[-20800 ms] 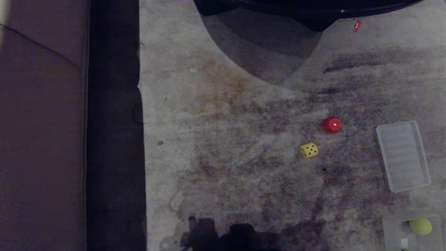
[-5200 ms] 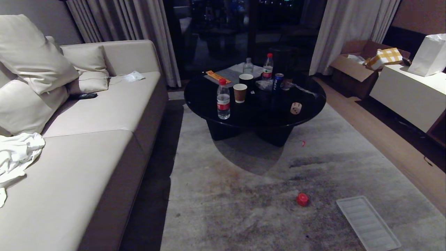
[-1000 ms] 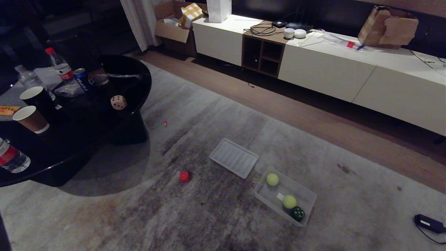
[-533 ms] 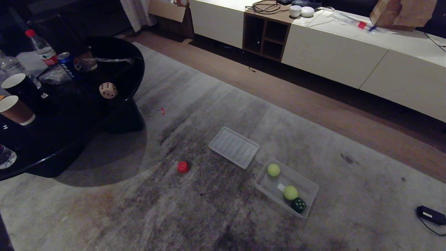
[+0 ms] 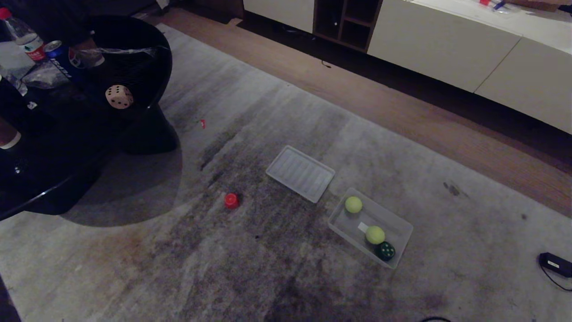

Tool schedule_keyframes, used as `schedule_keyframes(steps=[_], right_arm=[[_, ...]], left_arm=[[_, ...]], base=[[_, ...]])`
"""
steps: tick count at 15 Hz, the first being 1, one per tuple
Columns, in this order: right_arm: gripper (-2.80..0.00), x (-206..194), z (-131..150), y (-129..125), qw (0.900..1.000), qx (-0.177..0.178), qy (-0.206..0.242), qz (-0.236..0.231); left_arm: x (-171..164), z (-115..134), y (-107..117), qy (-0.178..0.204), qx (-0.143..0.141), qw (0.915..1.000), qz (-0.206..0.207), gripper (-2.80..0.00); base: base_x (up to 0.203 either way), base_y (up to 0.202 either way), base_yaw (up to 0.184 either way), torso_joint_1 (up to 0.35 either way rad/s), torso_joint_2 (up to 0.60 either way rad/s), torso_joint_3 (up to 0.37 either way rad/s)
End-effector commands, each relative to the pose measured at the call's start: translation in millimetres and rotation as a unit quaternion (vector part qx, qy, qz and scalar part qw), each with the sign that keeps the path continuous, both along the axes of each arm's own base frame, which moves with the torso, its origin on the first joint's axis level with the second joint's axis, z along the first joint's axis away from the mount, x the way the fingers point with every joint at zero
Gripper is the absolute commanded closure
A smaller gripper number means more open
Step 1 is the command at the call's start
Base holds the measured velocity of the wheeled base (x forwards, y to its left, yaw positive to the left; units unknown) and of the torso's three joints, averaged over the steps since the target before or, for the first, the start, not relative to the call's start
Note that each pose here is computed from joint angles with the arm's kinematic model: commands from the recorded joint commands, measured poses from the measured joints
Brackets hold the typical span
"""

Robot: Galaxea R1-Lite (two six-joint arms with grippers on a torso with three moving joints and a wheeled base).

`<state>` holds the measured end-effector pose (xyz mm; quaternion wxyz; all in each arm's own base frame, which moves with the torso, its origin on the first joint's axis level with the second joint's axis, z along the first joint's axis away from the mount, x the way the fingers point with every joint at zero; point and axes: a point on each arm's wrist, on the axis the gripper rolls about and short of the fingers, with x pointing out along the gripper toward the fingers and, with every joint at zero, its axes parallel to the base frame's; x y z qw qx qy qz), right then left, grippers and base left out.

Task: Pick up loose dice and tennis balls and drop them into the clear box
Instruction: Put the toys in the box

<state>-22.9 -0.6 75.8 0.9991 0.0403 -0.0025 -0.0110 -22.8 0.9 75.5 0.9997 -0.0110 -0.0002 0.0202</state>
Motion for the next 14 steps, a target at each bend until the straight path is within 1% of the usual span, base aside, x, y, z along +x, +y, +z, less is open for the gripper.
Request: schedule_keyframes(steps=[1,14], right_arm=[[0.00,0.0,0.3,0.0,1.000,0.000,0.000,0.000],[0.00,0.1,0.0,0.0,1.000,0.000,0.001,0.000]], left_arm=[[0.2,-0.4,0.0,0.002,0.002,1.0000,0.000,0.00],[0.2,-0.5,0.0,0.002,-0.001,1.0000,0.000,0.00]], base=[[0.000,0.000,0.000,0.002,0.00,-0.193],[0.000,0.000,0.000,0.002,0.00,-0.199]])
